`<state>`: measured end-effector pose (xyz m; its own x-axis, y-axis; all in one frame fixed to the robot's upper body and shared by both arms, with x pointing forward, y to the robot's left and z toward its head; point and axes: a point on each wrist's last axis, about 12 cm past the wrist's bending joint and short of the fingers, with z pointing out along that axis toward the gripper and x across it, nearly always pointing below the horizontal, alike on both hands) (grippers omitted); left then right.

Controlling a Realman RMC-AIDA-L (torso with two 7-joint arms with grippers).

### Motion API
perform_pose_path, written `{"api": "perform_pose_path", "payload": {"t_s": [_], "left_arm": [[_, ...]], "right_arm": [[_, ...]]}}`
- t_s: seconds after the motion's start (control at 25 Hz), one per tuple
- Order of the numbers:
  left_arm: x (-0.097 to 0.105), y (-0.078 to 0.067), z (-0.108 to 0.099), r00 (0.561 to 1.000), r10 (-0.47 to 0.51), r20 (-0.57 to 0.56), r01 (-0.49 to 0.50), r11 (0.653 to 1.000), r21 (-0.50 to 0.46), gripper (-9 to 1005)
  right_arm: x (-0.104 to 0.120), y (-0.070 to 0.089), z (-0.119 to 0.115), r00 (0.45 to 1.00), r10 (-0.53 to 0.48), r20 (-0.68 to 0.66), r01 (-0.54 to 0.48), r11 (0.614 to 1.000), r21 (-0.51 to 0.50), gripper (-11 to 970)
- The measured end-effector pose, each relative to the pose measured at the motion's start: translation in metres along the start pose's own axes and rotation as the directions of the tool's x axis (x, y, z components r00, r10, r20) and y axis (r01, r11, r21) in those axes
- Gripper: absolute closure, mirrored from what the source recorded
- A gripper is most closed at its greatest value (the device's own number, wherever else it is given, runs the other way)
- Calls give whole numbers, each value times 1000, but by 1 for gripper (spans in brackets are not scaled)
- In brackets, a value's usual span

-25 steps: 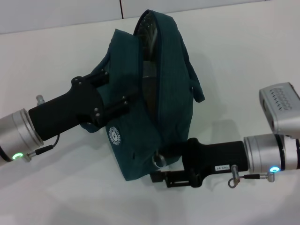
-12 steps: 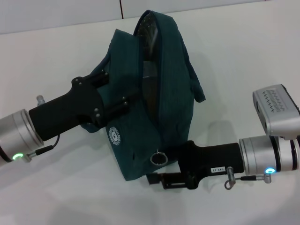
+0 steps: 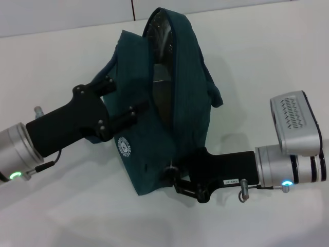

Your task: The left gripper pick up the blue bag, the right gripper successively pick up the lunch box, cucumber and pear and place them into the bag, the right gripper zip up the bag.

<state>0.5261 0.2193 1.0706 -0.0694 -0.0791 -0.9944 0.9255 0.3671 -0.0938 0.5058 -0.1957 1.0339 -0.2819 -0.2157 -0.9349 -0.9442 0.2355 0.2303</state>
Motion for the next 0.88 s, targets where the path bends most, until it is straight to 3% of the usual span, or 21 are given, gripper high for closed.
{"api": "perform_pose_path", "payload": {"t_s": [0.2,0.56,0.88], "left_arm": [[-1,1,-8,999,1,47,1,999,-48,370],[-6,1,-15,977,40,208,-5,986,-168,368],[5,-14,-43,953,56,297,31,960,-280,368]], "right_arm": [[-10,2,3,998,-58,29,59,997,-45,885],[-38,-11,18,976,-216,31,218,974,-64,952],[-44,-14,18,968,-247,47,249,967,-57,950]]}}
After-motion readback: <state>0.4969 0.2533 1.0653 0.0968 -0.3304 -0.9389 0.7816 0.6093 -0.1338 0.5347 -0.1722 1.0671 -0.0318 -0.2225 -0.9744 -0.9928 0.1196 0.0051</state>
